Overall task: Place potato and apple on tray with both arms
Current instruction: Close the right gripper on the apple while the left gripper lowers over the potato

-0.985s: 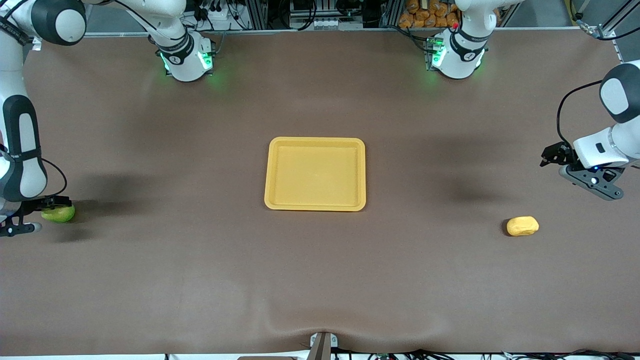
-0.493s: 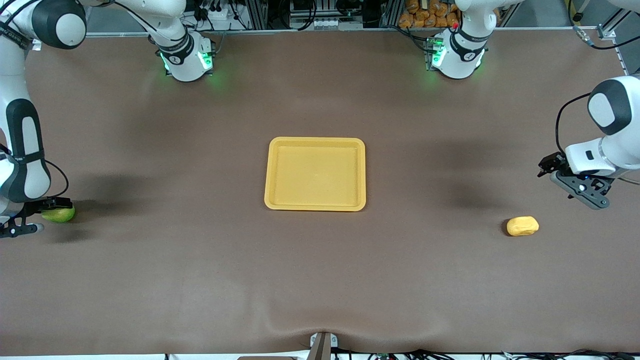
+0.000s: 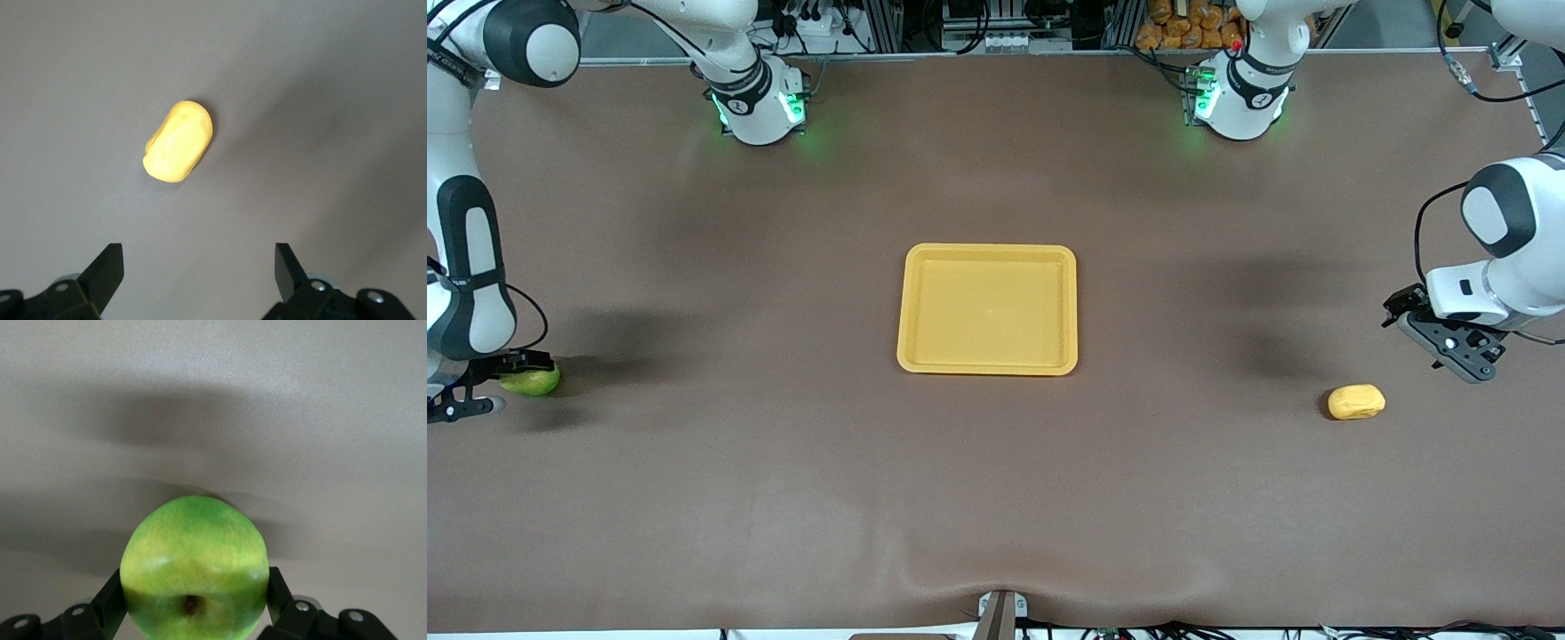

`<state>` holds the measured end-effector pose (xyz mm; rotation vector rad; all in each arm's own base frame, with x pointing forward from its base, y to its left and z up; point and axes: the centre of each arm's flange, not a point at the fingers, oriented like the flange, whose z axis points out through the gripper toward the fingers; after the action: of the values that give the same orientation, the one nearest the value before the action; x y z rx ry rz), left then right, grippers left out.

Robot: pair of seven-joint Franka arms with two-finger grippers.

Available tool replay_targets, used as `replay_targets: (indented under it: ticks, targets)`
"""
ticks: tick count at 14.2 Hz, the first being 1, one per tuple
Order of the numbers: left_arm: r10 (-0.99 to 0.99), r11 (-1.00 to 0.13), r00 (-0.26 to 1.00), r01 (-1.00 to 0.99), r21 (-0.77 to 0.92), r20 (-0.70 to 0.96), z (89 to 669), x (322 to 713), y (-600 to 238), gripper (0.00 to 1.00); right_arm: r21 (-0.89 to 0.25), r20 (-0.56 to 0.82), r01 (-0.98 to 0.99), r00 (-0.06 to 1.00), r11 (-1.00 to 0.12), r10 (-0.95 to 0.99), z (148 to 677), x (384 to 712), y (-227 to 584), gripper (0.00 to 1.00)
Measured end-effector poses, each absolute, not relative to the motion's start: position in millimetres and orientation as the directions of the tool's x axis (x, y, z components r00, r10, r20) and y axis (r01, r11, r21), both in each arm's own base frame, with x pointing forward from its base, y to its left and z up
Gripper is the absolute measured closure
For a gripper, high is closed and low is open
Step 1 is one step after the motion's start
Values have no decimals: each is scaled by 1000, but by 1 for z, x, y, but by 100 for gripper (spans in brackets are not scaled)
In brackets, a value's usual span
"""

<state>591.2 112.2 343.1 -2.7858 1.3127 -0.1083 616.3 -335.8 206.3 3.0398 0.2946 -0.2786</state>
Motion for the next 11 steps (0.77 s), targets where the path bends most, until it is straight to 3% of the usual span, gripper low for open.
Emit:
replay_targets:
  ticks: [11]
  targets:
    - [-890, -456, 454, -880, -132, 42, 299, 604, 113, 0, -53, -294, 181, 937, -982, 189, 232, 626, -313, 14]
